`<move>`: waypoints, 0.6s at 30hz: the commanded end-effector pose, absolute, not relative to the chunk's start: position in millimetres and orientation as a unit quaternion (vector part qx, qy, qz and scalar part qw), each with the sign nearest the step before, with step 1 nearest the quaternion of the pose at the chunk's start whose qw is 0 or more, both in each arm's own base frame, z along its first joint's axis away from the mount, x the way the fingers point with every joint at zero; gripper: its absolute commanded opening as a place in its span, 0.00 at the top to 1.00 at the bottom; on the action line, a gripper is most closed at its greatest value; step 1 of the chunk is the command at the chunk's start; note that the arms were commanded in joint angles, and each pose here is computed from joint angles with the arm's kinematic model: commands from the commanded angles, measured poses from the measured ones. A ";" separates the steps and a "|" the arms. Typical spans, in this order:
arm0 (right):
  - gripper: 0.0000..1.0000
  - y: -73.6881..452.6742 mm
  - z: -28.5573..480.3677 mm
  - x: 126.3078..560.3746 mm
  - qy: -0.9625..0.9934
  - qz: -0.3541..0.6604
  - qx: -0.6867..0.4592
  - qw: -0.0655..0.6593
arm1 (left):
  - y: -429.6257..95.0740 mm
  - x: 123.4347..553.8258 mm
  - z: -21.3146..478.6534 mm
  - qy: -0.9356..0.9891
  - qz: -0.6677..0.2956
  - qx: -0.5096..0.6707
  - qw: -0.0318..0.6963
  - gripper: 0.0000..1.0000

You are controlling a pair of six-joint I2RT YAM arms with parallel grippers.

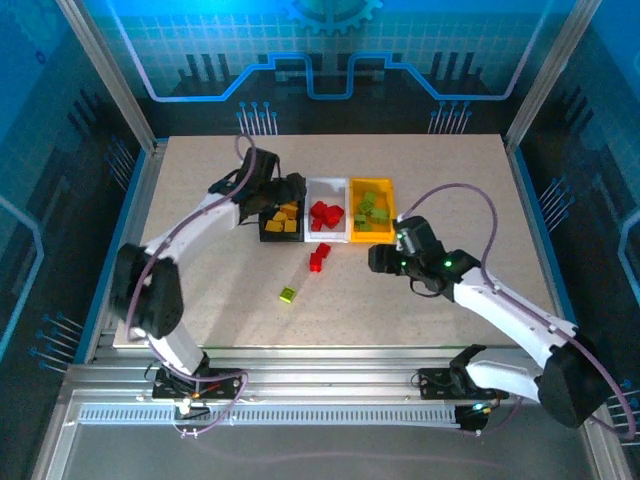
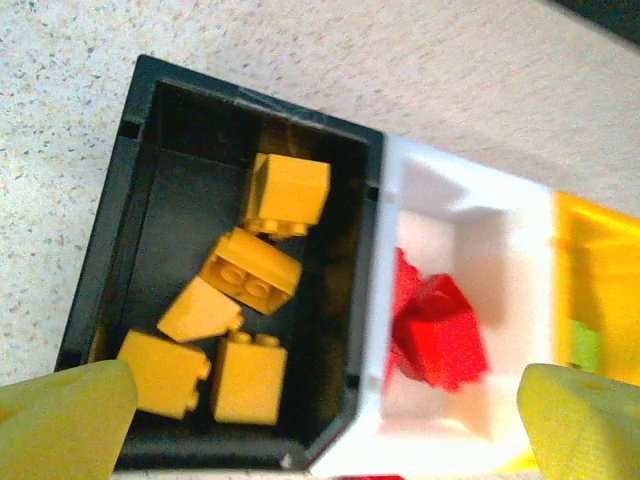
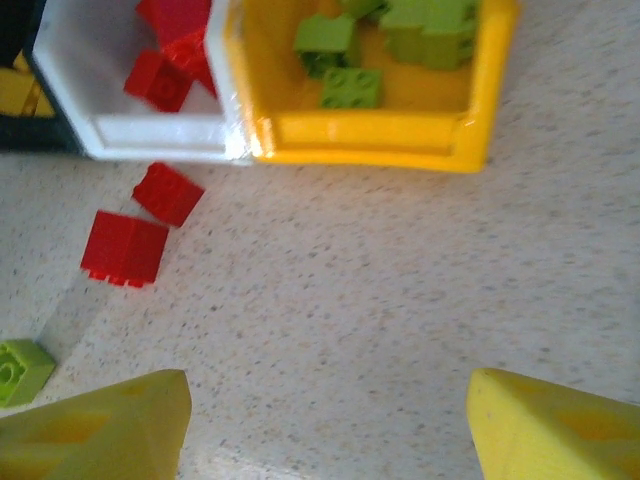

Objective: Sort the legos into containers by color

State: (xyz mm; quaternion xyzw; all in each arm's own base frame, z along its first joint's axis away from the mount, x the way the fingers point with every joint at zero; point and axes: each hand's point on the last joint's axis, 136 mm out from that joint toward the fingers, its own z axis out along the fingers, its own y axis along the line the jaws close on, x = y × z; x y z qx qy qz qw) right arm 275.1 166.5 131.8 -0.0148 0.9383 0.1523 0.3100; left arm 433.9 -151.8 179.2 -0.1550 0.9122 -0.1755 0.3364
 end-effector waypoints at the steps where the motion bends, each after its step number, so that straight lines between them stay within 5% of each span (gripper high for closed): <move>1: 0.25 201.6 133.3 280.5 0.932 0.182 -0.036 0.313 | -160.0 408.0 208.1 0.890 -0.237 -0.156 0.356 0.01; 11: 0.25 303.3 101.2 299.5 0.937 0.174 -0.075 0.294 | -118.7 305.4 150.2 0.891 -0.231 -0.211 0.331 0.01; 18: 0.25 318.4 66.2 319.3 0.955 0.099 -0.045 0.277 | -101.2 269.7 126.7 0.898 -0.211 -0.223 0.316 0.01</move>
